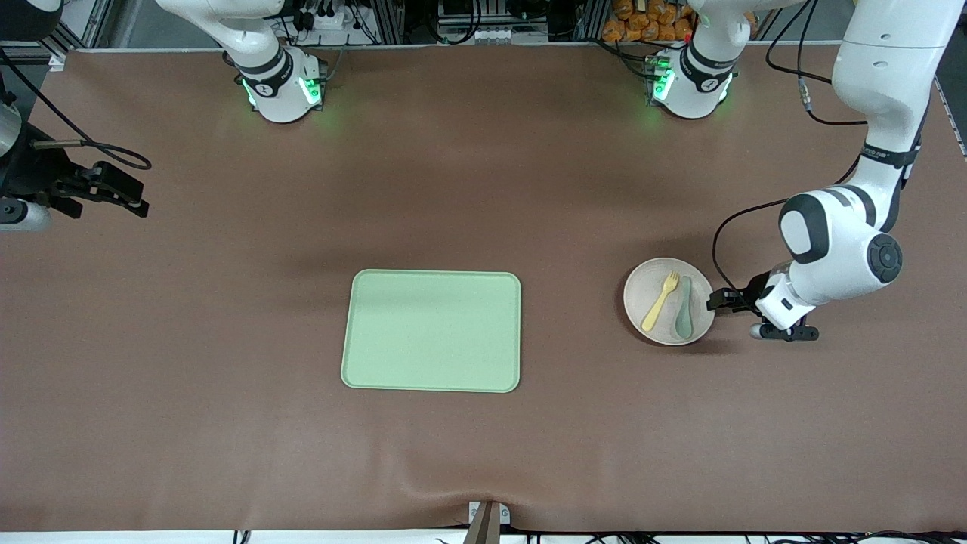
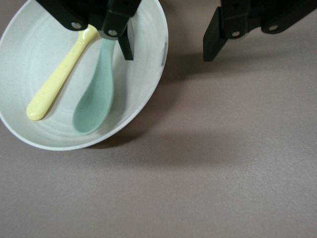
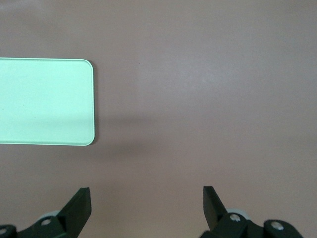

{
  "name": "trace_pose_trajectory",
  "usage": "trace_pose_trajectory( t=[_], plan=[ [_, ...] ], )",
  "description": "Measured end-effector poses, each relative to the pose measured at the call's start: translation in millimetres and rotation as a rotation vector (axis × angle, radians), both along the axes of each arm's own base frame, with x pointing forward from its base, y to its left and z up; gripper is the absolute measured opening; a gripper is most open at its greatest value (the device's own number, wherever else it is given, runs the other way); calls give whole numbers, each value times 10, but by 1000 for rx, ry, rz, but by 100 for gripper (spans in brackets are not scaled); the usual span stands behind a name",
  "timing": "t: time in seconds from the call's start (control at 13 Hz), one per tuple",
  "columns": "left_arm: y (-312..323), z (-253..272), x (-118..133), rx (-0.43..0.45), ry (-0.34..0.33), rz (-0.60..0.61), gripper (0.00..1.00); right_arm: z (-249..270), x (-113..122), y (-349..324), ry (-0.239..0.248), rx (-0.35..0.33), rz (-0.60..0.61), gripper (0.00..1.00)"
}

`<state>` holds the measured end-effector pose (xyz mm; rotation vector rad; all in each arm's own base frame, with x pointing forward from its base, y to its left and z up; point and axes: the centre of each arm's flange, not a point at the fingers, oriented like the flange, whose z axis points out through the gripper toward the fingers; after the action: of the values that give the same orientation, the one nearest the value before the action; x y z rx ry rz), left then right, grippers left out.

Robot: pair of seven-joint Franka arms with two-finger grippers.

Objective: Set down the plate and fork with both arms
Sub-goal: 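Lower the left gripper and grasp the white plate's rim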

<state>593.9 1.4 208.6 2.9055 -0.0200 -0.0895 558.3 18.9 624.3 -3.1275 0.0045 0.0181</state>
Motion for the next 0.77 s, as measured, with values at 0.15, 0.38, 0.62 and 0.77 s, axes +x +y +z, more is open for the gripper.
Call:
trace_pose_trajectory(
  t=[0.15,0.38,0.62,0.77],
  plan=[
    [-8,-42,-8,0,6,-1,60,0,0,-6,0,0,-1,100],
    [-11,-80,-16,-1,12,-1,48,0,0,-8,0,0,-1,100],
    [-30,-144,-25,-2,22,-4,43,0,0,-8,0,0,-2,100],
    [-53,-173,-29,-3,26,-8,42,0,0,-9,0,0,-2,100]
  ],
)
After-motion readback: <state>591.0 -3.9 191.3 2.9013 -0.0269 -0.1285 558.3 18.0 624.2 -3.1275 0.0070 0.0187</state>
